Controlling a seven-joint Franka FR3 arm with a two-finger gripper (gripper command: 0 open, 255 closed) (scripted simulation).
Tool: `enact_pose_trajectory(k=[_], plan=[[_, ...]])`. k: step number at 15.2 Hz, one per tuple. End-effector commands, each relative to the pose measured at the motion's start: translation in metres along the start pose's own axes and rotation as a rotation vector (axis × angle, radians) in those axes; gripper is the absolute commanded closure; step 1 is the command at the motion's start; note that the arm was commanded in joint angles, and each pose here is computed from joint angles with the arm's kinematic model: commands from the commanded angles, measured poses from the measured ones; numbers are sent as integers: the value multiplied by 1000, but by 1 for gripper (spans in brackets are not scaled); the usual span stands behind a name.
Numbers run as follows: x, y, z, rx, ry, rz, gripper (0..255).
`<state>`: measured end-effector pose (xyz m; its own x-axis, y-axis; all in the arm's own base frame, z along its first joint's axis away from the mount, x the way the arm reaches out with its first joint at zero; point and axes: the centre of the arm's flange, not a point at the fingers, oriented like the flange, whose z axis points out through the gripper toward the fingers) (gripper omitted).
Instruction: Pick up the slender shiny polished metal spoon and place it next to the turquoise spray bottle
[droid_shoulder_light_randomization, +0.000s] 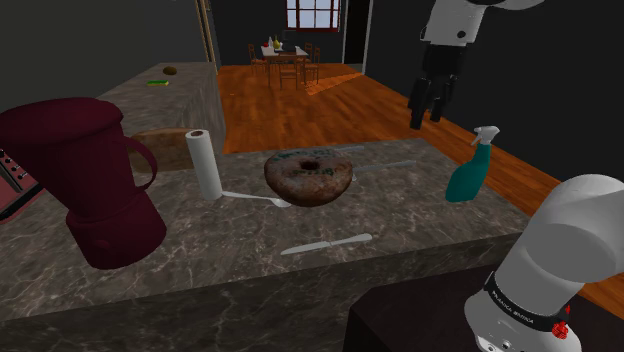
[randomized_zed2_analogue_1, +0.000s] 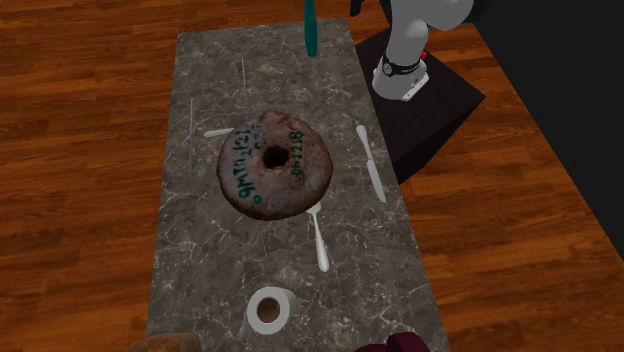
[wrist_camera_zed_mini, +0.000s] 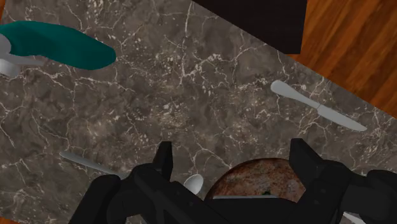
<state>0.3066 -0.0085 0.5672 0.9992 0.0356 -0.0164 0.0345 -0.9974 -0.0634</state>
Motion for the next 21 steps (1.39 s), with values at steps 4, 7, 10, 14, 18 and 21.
enact_pose_trajectory(k=[4, 7, 10, 14, 18, 21], plan=[[31, -20, 15, -28, 13, -83, 0], [60, -42, 31, -56, 25, -166, 0], [88, -66, 47, -84, 38, -250, 0], [122, -100, 69, -121, 54, -361, 0], [152, -137, 91, -159, 71, -472, 0], [172, -167, 109, -187, 84, -555, 0]])
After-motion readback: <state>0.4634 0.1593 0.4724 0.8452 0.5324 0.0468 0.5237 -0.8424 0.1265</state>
